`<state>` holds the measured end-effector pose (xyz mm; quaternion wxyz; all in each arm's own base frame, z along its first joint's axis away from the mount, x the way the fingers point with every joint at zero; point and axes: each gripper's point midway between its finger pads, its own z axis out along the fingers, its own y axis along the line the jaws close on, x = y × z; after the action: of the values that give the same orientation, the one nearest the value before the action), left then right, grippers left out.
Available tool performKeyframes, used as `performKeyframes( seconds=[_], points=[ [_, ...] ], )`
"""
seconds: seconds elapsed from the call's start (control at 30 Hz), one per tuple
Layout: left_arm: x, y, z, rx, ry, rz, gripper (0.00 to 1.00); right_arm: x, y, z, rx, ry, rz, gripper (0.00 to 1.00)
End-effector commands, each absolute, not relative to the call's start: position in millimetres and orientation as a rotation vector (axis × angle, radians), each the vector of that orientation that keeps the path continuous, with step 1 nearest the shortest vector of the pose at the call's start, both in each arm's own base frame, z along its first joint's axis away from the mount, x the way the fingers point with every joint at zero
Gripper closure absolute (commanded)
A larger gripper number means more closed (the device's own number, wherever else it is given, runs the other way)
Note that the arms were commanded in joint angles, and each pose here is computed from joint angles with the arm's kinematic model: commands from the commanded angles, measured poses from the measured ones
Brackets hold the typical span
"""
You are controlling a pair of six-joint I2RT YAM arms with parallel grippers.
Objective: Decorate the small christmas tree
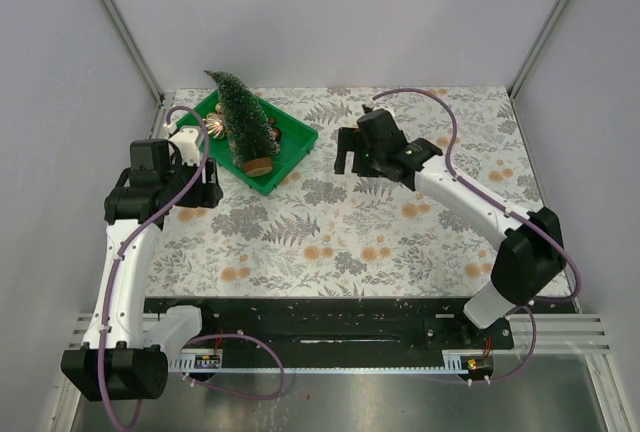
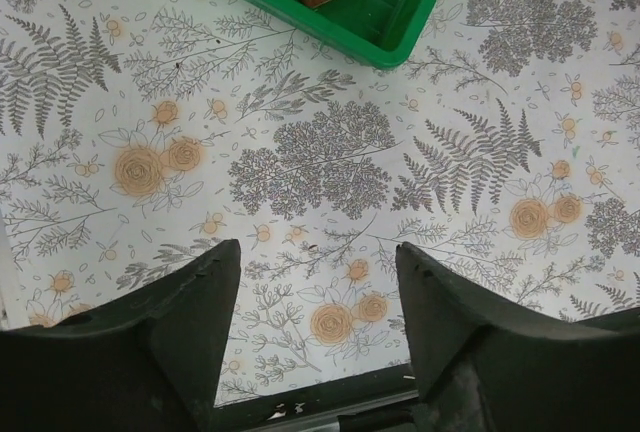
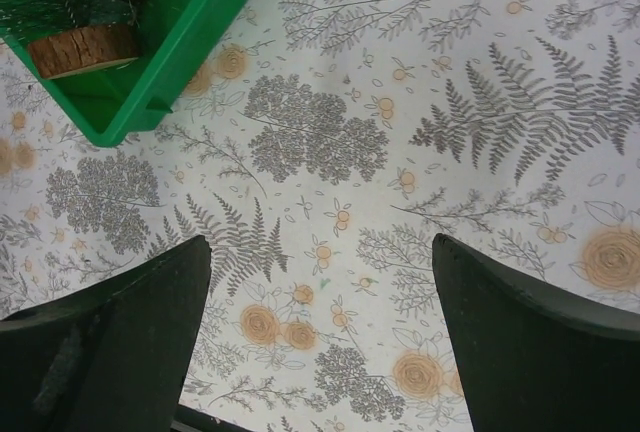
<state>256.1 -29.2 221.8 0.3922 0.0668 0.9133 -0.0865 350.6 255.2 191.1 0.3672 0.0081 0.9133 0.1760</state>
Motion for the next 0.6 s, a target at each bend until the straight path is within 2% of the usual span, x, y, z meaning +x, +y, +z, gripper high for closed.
performKeyframes(
  seconds=[0.0, 0.1, 0.13, 0.27, 0.57],
  points=[
    [266.5, -23.8, 224.8, 0.114, 2.304, -0.203, 0.26, 373.8, 289.8, 208.1, 0.006, 2.268, 0.499, 0.0],
    [262.3, -31.1, 226.2, 0.146, 2.29, -0.262, 0.03, 384.2, 314.1, 198.7, -0.016, 2.278, 0.515, 0.01],
    [261.6, -32.4, 228.2, 0.15, 2.279, -0.273, 0.01, 387.8, 321.7, 195.7, -0.017, 2.278, 0.524, 0.01],
    [259.2, -37.0, 235.8, 0.167, 2.254, -0.309, 0.01, 407.6, 341.3, 178.0, 0.005, 2.287, 0.52, 0.07],
    [259.5, -38.1, 236.1, 0.164, 2.266, -0.349, 0.01, 444.4, 367.7, 153.2, 0.041, 2.267, 0.508, 0.09]
  ],
)
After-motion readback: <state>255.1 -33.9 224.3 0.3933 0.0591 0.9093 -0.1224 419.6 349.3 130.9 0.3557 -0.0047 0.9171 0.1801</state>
